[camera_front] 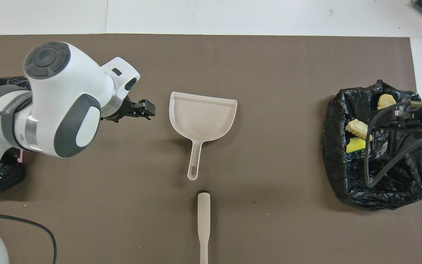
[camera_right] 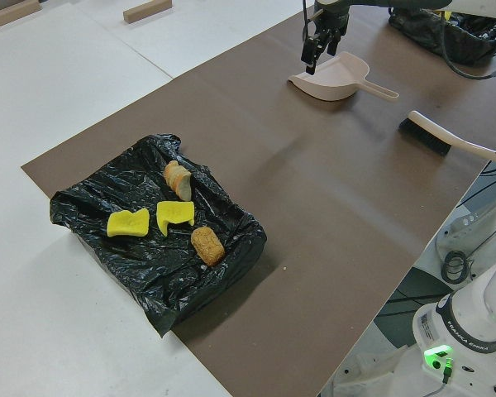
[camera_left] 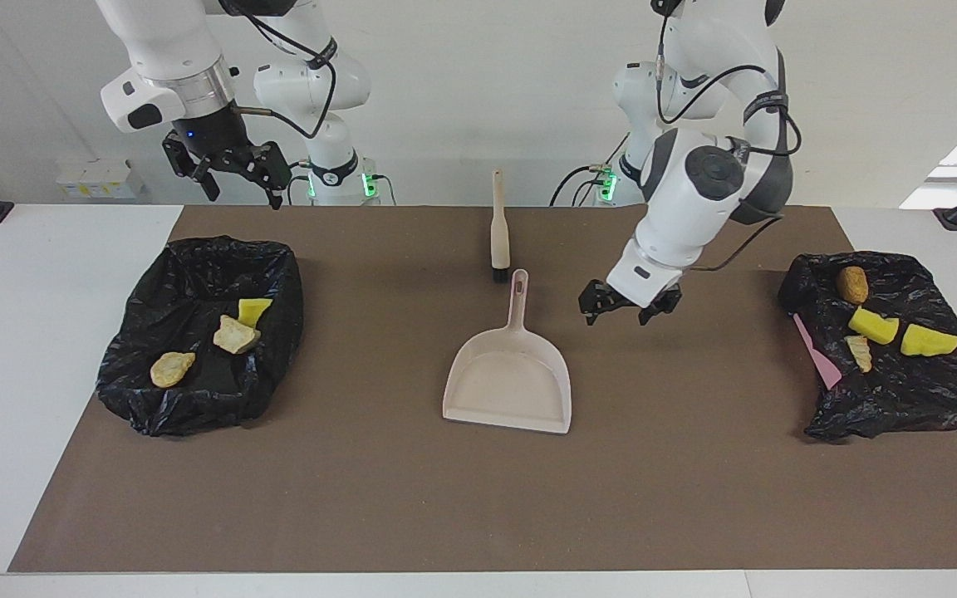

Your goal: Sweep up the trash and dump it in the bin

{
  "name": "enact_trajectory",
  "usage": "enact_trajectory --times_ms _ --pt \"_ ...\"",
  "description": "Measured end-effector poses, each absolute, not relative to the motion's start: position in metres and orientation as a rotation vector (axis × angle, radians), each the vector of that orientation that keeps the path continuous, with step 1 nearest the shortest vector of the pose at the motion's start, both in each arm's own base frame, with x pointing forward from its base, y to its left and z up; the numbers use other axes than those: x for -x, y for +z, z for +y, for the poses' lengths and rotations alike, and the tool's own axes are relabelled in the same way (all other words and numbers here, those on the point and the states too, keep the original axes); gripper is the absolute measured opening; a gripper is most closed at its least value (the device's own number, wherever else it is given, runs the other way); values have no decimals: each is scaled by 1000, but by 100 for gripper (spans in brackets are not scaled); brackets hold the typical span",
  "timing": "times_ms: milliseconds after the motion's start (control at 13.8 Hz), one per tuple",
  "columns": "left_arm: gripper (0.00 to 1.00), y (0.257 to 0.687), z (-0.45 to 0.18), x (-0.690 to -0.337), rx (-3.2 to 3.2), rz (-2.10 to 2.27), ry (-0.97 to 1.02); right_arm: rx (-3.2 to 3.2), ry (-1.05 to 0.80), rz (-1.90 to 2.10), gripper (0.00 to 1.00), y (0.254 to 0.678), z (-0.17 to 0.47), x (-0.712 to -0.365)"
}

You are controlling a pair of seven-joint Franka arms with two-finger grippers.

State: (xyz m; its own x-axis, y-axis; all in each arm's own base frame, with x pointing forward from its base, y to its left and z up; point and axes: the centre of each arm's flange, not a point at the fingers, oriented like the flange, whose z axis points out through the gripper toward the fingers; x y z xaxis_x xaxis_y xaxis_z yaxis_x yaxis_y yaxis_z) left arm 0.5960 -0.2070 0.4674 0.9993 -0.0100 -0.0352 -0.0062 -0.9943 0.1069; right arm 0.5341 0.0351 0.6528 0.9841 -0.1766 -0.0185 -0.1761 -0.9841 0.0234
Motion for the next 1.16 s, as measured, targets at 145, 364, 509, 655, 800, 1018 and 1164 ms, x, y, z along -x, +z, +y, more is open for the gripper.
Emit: enact_trajectory --times_ms 145,364,509,655,800,1018,1164 --pt "100 484 -171 -606 -3032 -37 -14 -3108 -32 -276 100 653 35 -534" --pt "100 508 -130 -608 -3085 -169 47 -3108 -32 -276 100 653 35 -534" --pt "100 527 -99 -603 -3101 -210 45 -3108 -32 -276 100 653 35 -534" --pt "100 550 -77 -592 -3107 -208 4 -3108 -32 -276 100 653 35 -534" --pt "100 578 -73 -581 -3110 -213 -54 -3107 -32 -276 100 653 35 -534" --pt "100 603 -72 -573 -3113 -221 -82 -3107 -32 -277 100 653 35 -534" --pt "100 606 -72 -572 -3111 -240 -76 -3107 -32 -278 100 653 35 -534"
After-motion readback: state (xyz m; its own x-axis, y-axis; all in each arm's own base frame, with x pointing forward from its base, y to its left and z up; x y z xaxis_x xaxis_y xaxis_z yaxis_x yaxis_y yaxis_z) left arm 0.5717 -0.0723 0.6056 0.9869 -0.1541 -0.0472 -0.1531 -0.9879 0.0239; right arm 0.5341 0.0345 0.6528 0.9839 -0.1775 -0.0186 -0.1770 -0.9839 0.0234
